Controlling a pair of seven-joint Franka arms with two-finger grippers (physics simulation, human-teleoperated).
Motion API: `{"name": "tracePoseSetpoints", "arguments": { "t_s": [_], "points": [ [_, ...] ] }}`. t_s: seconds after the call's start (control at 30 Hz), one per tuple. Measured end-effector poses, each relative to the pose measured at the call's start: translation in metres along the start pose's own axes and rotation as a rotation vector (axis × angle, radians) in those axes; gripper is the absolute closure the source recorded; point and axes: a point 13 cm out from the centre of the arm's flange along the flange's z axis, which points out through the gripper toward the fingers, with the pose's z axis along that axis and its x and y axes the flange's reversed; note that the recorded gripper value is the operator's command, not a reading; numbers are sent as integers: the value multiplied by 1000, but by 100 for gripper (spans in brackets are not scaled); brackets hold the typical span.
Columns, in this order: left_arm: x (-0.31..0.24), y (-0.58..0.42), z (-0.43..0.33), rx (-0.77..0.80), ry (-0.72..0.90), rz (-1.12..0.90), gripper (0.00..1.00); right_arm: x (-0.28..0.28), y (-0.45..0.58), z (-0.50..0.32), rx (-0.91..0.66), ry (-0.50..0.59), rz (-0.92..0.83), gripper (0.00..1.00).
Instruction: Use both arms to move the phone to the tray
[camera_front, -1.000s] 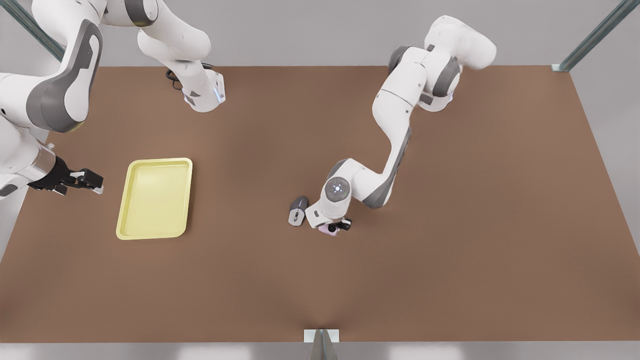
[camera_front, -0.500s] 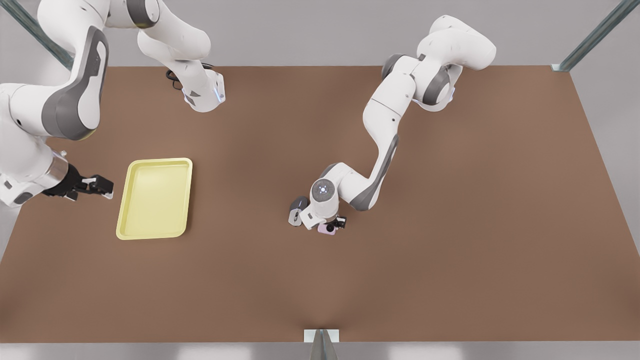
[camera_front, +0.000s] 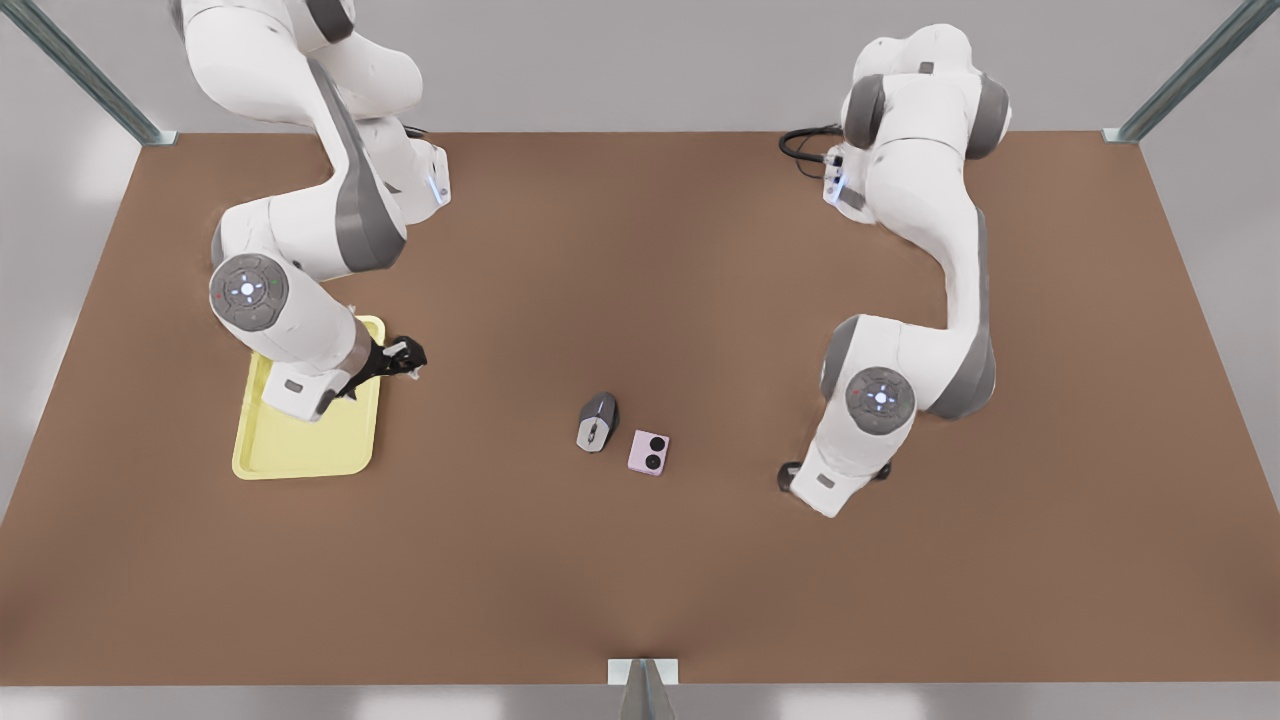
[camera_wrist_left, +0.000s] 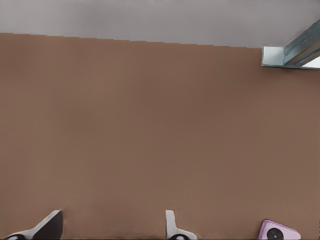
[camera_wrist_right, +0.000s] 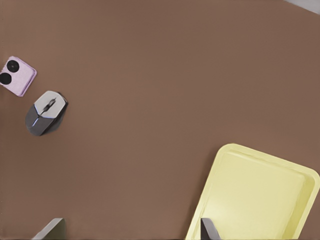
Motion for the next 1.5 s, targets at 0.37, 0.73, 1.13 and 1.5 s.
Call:
{"name": "tracePoseSetpoints", "arguments": {
  "t_s": [0.37, 0.73, 1.13, 1.5],
  "points": [
    [92, 178, -159, 37, 104, 31, 0, -90, 216, 136, -2, -4, 85, 0],
    [100, 184, -142, 21, 165, 130, 0, -107, 233, 159, -6, -37, 393, 0],
    [95, 197, -125, 18, 196, 160, 0, -139, 278, 202, -50, -46, 601, 0],
    [91, 199, -107, 21, 223, 177, 0, -155, 297, 306, -56, -8, 729, 0]
  ]
}}
